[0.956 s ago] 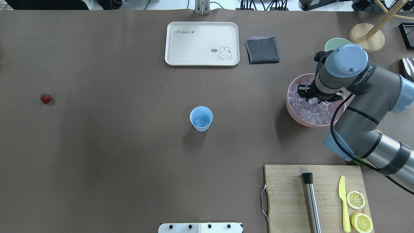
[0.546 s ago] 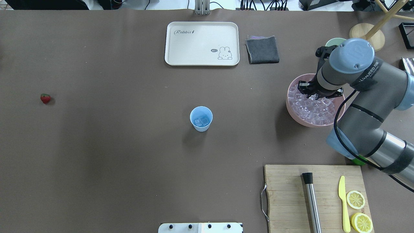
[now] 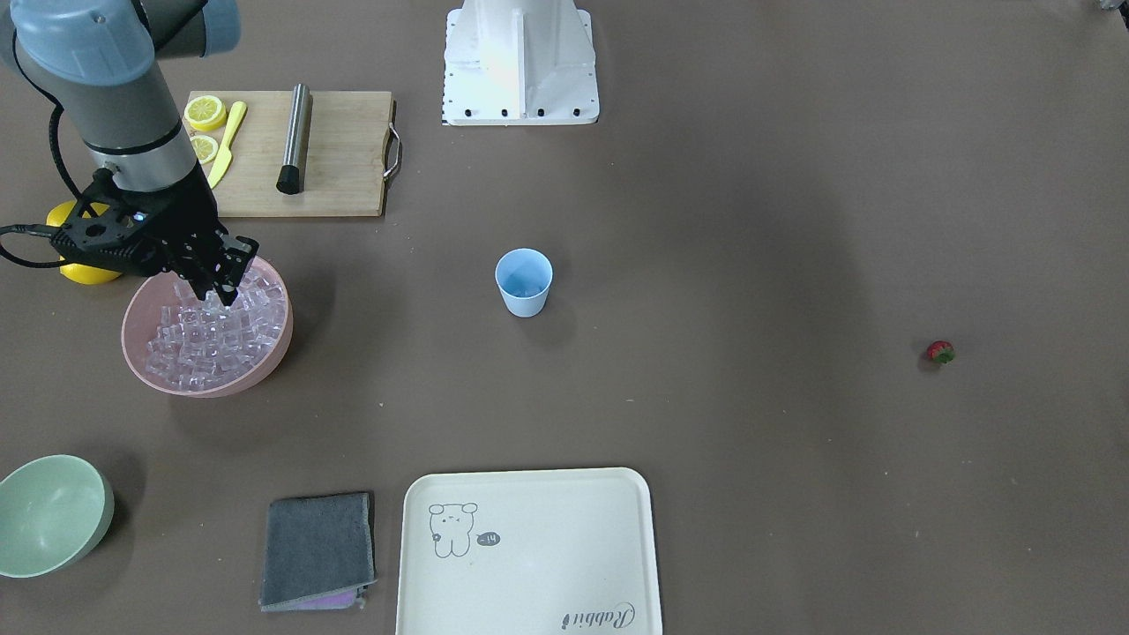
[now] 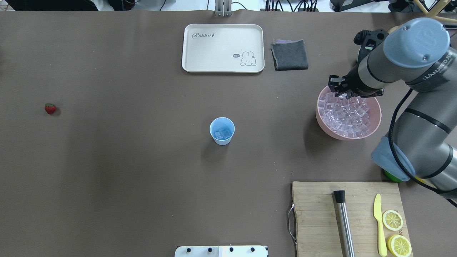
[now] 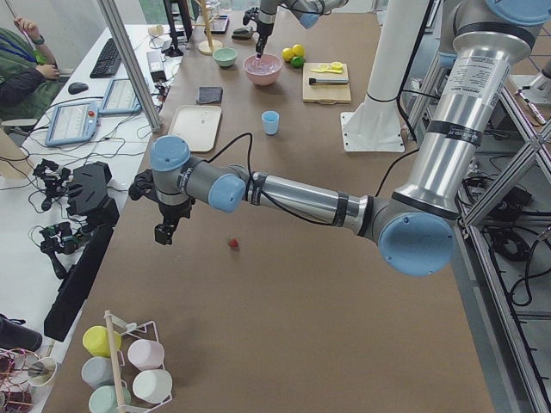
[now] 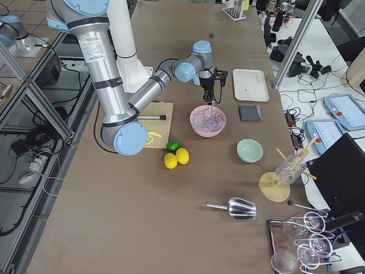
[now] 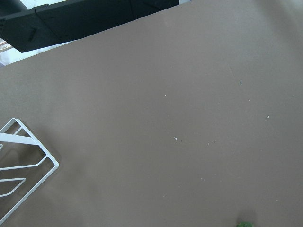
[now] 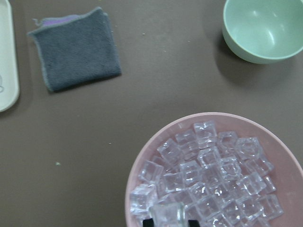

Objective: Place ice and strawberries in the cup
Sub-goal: 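Carry the ice cube with the right gripper over the light-blue cup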

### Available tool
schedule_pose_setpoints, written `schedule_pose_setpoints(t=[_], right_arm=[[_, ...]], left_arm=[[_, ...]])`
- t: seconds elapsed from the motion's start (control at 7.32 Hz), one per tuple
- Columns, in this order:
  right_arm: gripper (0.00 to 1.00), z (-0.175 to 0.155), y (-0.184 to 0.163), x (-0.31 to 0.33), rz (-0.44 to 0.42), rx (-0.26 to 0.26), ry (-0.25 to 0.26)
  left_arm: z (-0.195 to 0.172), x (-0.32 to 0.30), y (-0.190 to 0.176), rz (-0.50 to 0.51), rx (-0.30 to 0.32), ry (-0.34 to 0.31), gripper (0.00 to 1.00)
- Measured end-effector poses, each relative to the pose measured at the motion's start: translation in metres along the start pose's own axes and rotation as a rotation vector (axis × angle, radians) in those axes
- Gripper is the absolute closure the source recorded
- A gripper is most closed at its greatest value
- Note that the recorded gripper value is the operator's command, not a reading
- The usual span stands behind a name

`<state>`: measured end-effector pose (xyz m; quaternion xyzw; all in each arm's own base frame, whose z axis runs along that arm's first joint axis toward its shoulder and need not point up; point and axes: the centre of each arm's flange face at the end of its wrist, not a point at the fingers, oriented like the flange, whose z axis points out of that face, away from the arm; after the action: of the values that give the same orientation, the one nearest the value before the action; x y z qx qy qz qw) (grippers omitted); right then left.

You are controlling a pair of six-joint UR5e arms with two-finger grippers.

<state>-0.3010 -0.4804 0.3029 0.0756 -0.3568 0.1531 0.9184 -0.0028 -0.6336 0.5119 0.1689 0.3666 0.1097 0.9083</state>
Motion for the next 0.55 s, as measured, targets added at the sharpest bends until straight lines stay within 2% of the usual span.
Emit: schedule_pose_setpoints(t=[0.27,0.55], right_arm=[[1.0,-0.033,0.001,-0.034,-0.019,0.017,-0.087],[1.0,-0.05,0.01,-0.066,-0.06,0.033,-0.183]], left_arm=[[0.001,-0.001,0.001,-0.004,-0.003,0.0,0.02],[0.004,-0.003,0.004,-0.008,-0.008,0.0,0.02]])
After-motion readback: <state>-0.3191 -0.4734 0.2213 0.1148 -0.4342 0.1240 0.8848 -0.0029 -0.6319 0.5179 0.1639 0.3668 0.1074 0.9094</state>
